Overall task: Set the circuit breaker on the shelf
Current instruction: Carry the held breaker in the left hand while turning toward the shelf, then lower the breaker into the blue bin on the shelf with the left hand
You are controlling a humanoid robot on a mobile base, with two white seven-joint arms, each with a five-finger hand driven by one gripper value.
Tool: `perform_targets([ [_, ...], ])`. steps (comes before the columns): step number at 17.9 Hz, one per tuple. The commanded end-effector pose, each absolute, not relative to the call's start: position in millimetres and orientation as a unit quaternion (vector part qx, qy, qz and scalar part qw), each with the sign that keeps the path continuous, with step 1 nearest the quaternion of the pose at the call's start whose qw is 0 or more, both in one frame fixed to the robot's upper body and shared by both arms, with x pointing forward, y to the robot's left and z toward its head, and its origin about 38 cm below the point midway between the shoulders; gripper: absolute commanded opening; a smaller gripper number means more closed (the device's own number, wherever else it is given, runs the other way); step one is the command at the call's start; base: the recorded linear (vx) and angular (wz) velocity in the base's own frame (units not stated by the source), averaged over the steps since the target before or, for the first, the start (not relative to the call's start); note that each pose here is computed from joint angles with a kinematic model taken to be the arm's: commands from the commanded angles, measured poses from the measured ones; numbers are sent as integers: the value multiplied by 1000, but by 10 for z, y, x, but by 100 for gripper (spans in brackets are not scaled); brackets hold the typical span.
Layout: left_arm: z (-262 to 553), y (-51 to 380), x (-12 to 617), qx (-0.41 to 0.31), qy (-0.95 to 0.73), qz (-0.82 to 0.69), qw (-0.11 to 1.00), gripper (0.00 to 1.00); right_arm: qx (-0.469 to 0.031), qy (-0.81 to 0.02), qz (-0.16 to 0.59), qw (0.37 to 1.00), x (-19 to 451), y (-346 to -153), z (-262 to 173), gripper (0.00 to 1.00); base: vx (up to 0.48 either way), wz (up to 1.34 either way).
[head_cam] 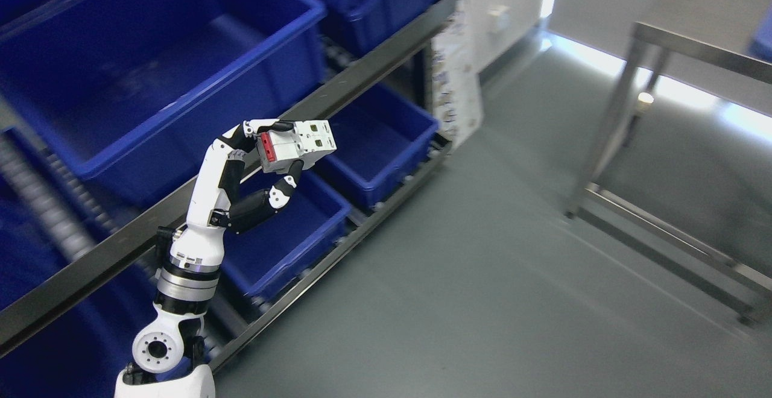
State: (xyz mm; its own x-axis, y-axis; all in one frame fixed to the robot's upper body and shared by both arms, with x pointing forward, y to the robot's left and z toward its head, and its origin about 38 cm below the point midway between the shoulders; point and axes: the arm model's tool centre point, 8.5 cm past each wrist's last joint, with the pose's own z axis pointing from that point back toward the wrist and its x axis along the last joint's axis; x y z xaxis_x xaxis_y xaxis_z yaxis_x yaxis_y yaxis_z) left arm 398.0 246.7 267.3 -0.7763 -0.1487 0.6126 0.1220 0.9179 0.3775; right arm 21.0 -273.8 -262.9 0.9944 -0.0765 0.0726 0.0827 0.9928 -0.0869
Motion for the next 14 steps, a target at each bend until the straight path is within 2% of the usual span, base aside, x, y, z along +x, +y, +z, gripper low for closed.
perform_targets([
  [1,2787,2397,4014,-3,-923,-213,320,20,-54,-35,-39,997,210,-2851,-2617,100,-161,1523],
  [9,3794,2302,4336,-7,-934,-214,285,20,-54,-35,-39,997,210,-2851,-2617,100,-26,1460],
  [11,4130,2240,4419,4,-930,-230,286,20,-54,-35,-39,997,210,-2851,-2617,100,108,988],
  [14,4286,2071,4725,22,-883,-313,348,20,-54,-35,-39,997,210,-2851,-2617,100,144,628],
])
